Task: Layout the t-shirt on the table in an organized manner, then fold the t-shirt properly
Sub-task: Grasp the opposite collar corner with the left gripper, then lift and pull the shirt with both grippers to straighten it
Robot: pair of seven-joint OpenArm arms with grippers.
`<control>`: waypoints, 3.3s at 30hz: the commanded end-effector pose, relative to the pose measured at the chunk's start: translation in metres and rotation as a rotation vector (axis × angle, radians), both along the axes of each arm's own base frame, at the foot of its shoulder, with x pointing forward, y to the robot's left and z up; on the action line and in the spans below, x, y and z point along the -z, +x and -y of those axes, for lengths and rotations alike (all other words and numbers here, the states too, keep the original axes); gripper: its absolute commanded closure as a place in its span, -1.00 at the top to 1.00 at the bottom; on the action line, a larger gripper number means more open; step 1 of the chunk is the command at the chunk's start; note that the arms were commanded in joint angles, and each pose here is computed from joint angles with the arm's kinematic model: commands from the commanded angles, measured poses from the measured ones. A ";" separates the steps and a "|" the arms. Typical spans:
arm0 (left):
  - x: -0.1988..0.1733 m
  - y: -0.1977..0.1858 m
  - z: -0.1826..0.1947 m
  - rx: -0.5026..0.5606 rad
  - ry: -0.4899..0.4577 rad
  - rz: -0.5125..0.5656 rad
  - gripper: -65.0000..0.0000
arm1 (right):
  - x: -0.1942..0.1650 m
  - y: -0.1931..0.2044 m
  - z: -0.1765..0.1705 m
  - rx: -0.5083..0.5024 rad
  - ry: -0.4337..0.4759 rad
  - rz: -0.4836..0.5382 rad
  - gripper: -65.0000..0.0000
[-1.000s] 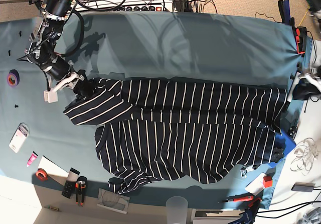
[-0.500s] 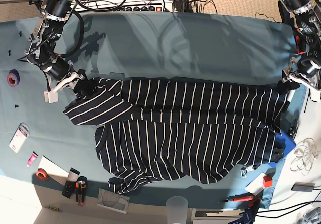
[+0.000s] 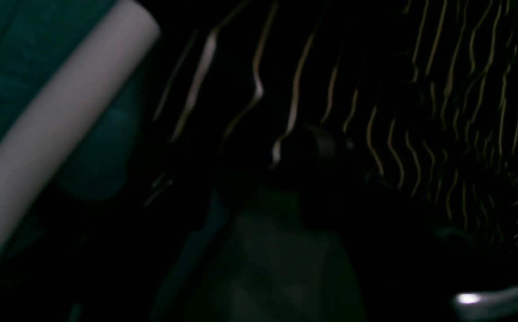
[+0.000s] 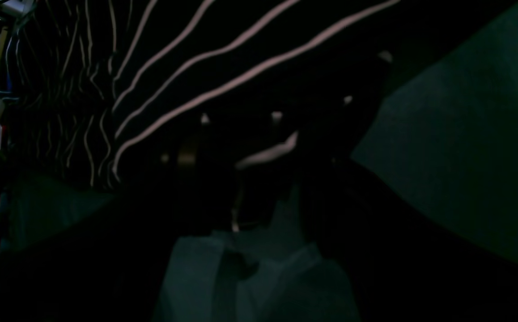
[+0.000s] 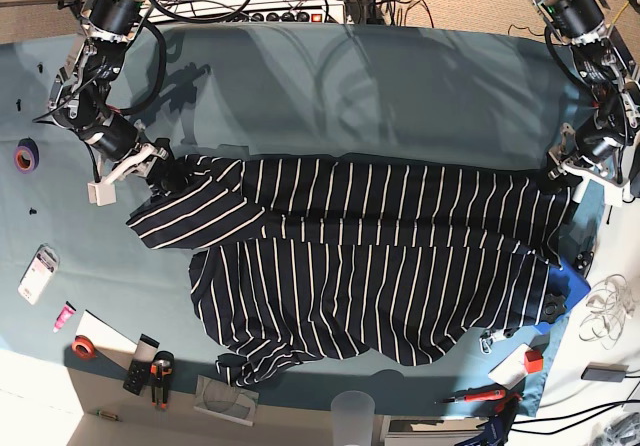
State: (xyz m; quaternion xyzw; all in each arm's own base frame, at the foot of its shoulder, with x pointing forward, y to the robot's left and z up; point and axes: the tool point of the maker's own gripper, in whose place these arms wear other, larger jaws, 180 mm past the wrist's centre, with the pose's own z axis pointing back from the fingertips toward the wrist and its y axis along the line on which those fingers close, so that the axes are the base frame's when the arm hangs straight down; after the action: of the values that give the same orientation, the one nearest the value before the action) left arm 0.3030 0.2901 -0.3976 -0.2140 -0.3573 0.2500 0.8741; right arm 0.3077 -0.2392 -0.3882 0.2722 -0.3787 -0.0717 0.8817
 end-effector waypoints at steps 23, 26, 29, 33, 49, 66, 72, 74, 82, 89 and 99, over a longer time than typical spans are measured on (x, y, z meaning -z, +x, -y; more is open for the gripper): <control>-0.037 0.028 -0.003 0.077 0.061 0.084 -0.05 | 0.005 -0.006 0.005 -0.030 -0.049 -0.041 -0.05; -0.052 0.028 -0.009 0.107 0.120 0.089 -0.05 | 0.005 -0.006 0.005 -0.030 -0.048 -0.042 -0.05; -0.057 0.022 -0.022 0.111 0.212 0.047 -0.05 | 0.005 -0.006 0.005 -0.030 -0.049 -0.042 -0.05; -0.044 0.010 -0.029 0.064 0.232 -0.028 -0.05 | 0.005 -0.006 0.005 -0.031 -0.049 -0.042 -0.05; -0.016 -0.008 -0.021 -0.008 0.182 -0.050 -0.05 | 0.005 -0.006 0.005 -0.033 -0.049 -0.041 -0.05; 0.005 0.015 0.002 0.018 0.014 -0.004 -0.05 | 0.005 -0.006 0.005 -0.035 -0.050 -0.042 -0.05; 0.001 0.031 0.001 0.005 0.001 0.021 -0.40 | 0.001 -0.002 0.006 -0.019 -0.048 -0.017 -0.46; 0.001 0.030 0.002 0.005 0.000 0.020 -0.65 | -0.002 0.001 0.008 -0.005 -0.046 0.006 -0.73; 0.011 0.012 0.017 0.096 -0.055 -0.094 -1.00 | -0.021 0.017 0.037 0.074 -0.096 0.060 -1.00; 0.007 0.003 0.022 0.166 -0.090 -0.124 -1.00 | -0.040 -0.009 0.066 0.098 -0.171 0.053 -1.00; 0.016 -0.055 0.004 0.207 -0.019 -0.204 -1.00 | -0.048 -0.079 0.106 0.223 -0.219 0.038 -1.00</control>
State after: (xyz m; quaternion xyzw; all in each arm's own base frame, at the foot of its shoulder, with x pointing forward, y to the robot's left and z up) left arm 0.2560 0.2735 -0.4107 -0.2616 -0.2599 0.1873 0.9104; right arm 0.2224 -0.3345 -0.3550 0.1467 -0.4067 -0.1274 0.8926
